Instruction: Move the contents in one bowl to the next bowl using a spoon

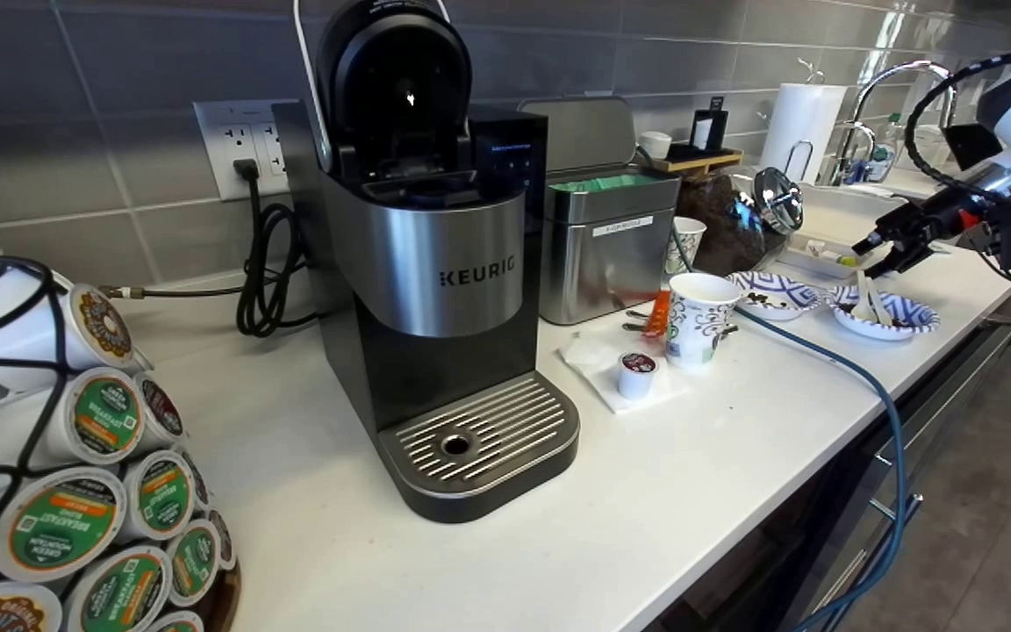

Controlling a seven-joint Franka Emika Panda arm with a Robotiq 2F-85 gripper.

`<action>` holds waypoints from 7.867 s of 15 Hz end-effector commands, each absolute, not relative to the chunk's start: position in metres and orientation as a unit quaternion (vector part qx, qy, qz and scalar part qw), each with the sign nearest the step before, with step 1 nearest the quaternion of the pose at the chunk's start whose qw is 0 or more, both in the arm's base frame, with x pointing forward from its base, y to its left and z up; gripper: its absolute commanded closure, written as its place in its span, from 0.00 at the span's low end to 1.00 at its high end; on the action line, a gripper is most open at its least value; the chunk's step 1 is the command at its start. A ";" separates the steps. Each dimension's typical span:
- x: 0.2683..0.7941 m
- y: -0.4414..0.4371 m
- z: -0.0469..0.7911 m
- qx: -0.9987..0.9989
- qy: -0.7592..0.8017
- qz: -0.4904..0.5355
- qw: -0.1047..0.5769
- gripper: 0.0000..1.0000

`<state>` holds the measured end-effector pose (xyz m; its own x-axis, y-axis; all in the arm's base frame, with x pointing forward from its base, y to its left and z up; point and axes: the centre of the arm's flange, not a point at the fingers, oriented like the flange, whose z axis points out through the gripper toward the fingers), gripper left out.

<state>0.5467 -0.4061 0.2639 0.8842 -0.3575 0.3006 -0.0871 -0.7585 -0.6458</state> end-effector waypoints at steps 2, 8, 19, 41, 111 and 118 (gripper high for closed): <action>0.558 -0.402 0.258 -0.906 0.113 -0.198 0.356 0.02; 0.565 -0.398 0.252 -0.905 0.106 -0.192 0.365 0.03; 0.565 -0.406 0.245 -0.896 0.107 -0.180 0.392 0.24; 0.561 -0.414 0.240 -0.894 0.098 -0.133 0.416 0.30; 0.585 -0.382 0.259 -0.887 0.048 -0.187 0.419 0.99; 0.541 -0.415 0.283 -0.842 0.128 -0.323 0.412 0.99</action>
